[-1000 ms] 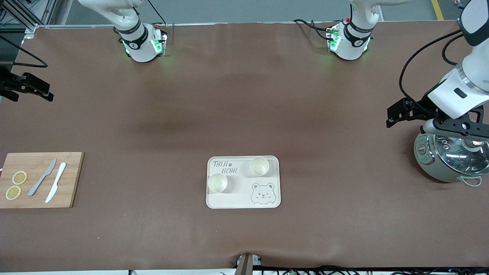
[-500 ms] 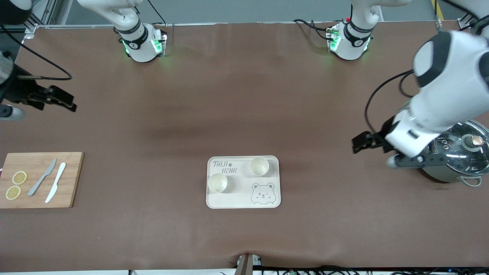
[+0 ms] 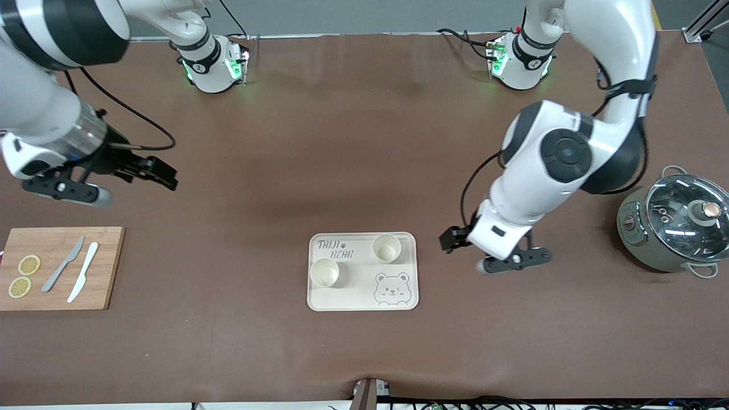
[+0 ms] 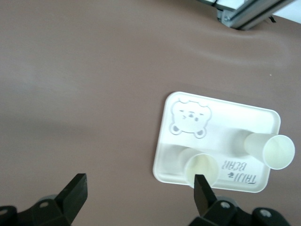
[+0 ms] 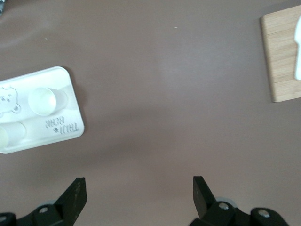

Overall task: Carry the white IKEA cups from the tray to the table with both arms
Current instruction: 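Lower the right gripper and the left gripper around one cup each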

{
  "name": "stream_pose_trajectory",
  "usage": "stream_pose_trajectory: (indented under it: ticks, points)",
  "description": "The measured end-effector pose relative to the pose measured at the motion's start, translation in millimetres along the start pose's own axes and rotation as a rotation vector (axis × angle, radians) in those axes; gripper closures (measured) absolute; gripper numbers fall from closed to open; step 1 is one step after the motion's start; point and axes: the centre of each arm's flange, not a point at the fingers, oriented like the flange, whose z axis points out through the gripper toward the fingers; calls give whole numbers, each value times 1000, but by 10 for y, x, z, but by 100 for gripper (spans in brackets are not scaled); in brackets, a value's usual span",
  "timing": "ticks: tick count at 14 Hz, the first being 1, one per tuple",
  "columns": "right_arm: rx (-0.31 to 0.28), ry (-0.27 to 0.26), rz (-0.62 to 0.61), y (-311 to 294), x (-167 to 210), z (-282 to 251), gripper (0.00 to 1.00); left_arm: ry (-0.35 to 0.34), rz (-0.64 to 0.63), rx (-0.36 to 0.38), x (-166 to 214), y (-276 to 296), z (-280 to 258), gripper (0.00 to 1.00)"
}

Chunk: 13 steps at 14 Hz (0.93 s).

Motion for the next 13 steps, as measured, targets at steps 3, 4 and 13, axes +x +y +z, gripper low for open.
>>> stream_pose_trajectory:
  ticks: [3,4,13]
  points:
    - [26,20,5,-349,90,351,0,-25,17,23,-257,334,424,0]
    - [38,23,6,-432,131,476,0,-28,24,52,-352,424,602,0]
    - [59,-11,57,-1733,48,1610,0,-56,29,117,-768,734,1658,0]
